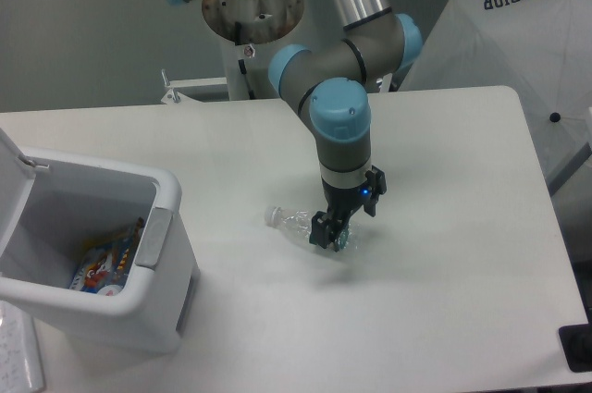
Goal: Place the trash in the trash can
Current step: 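Move the gripper to the green-labelled water bottle and lower, then close the gripper on the green-labelled bottle's label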
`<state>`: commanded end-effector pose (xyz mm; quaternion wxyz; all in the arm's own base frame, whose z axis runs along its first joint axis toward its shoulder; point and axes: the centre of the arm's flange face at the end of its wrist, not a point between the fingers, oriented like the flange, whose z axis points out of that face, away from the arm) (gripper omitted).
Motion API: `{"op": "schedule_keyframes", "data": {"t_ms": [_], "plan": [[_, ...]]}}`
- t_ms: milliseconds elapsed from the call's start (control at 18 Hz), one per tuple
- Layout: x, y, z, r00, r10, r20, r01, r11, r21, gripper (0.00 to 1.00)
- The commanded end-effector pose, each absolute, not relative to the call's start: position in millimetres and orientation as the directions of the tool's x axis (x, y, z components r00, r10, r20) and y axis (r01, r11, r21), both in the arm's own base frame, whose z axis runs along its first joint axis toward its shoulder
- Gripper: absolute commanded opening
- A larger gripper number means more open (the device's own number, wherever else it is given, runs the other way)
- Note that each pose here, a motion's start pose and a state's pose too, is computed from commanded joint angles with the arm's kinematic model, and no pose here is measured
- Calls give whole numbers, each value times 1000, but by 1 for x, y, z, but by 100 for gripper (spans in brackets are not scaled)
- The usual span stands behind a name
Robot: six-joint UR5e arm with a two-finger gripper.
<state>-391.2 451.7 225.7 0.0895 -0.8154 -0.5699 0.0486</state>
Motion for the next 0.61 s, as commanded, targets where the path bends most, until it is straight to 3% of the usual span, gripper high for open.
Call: {"op": "schedule_keyframes", "data": {"t_ms": [611], "plan": [[-389,458,205,315,949,19,936,-308,-169,100]]}}
